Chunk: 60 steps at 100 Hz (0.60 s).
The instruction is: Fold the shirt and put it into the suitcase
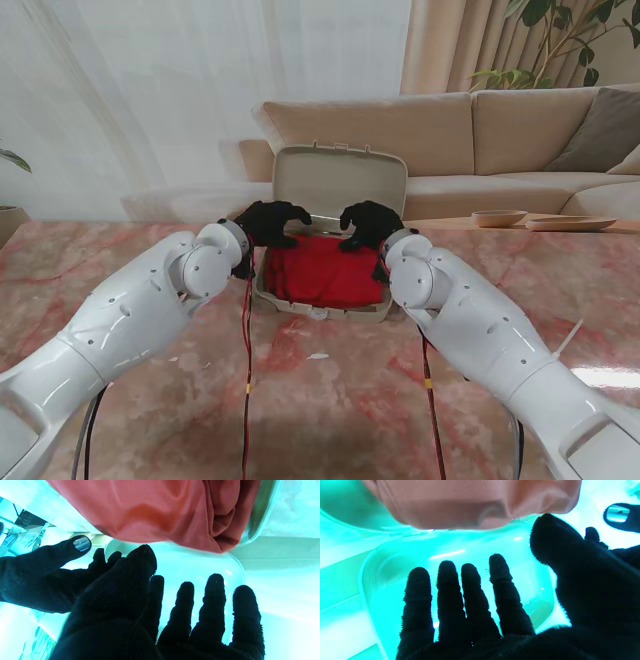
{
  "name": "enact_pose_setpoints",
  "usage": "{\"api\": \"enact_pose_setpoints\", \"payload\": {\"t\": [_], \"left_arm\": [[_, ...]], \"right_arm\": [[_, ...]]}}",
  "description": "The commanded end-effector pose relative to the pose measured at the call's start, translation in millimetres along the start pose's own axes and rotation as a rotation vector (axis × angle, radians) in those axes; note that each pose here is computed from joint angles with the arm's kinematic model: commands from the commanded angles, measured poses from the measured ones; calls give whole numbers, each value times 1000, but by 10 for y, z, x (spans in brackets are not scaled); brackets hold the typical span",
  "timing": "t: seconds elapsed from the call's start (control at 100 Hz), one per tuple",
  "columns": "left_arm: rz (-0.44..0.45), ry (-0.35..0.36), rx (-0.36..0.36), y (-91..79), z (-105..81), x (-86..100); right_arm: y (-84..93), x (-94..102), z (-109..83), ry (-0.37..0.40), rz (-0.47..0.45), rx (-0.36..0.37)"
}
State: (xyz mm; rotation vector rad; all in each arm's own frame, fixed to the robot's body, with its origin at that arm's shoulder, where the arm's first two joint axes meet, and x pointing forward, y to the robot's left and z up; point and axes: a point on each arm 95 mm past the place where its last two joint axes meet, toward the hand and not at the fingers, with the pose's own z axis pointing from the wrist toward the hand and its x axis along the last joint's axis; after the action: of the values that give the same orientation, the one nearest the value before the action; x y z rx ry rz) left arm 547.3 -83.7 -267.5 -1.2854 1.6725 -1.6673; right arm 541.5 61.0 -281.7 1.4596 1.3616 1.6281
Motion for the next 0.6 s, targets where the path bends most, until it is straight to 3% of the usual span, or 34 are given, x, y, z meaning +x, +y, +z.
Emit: {"api": "enact_pose_setpoints", "payload": {"t": [0.0, 0.2, 0.59], "left_arm": [[11, -3, 16, -27, -53, -4], [2, 14, 34, -9, -140, 72], [-11, 45, 6, 204, -197, 179]], "right_arm": [[-7, 0, -56, -3, -2, -8], [-47, 51, -190, 25, -18, -34], [-310, 39, -377, 50, -10, -5]]}}
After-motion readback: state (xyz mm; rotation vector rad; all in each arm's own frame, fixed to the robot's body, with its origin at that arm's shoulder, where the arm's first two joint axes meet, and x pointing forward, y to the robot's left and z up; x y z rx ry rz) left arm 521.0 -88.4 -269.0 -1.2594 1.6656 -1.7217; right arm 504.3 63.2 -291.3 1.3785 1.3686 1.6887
